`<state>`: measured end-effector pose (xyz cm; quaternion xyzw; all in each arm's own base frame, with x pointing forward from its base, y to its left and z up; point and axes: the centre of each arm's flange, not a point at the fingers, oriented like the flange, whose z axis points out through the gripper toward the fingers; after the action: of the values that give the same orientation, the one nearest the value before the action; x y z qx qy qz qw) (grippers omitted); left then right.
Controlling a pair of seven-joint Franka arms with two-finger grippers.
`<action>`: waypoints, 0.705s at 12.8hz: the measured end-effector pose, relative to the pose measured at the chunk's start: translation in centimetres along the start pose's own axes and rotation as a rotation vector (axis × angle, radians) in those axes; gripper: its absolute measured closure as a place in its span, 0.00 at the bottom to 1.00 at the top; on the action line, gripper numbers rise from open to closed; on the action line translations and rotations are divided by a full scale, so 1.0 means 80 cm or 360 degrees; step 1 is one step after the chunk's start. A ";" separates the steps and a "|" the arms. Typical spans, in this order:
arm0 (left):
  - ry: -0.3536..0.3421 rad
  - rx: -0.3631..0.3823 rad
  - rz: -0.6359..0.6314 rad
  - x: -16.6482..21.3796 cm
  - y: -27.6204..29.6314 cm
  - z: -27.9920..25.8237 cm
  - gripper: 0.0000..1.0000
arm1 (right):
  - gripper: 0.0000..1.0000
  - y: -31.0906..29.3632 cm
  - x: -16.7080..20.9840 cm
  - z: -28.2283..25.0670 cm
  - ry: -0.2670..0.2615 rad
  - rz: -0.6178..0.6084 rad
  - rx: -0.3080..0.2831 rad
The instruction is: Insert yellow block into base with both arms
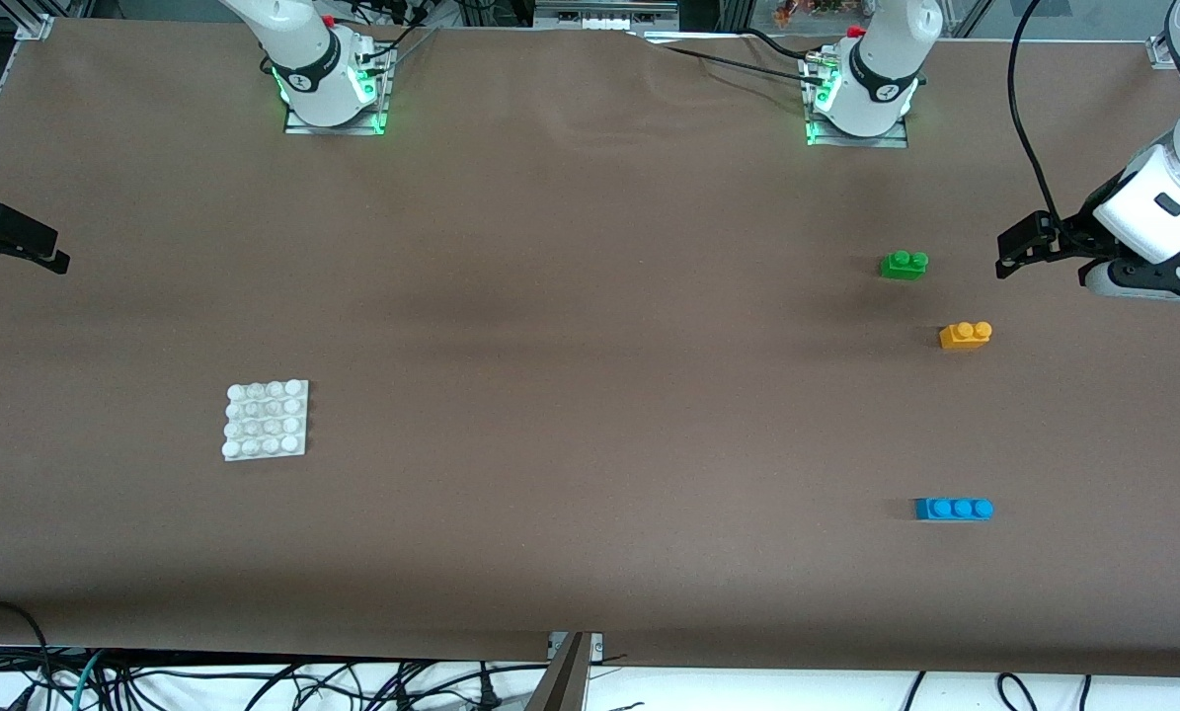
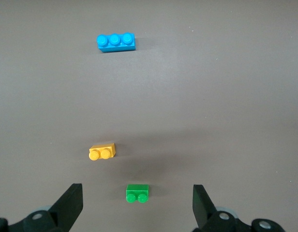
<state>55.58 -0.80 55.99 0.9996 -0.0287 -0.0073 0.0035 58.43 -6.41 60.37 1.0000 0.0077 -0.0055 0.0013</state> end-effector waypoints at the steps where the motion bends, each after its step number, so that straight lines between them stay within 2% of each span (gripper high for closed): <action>1: -0.0001 0.0000 0.0000 0.000 0.000 0.000 0.00 | 0.00 0.000 0.001 0.002 -0.0005 0.0000 0.0000; 9: 0.0002 0.0000 0.0000 0.002 0.000 0.000 0.00 | 0.00 0.002 0.002 0.005 -0.0010 0.0009 -0.0003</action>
<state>55.74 -0.80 56.01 0.9996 -0.0286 -0.0068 0.0035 58.58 -6.56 60.01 0.9999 0.0048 -0.0087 0.0024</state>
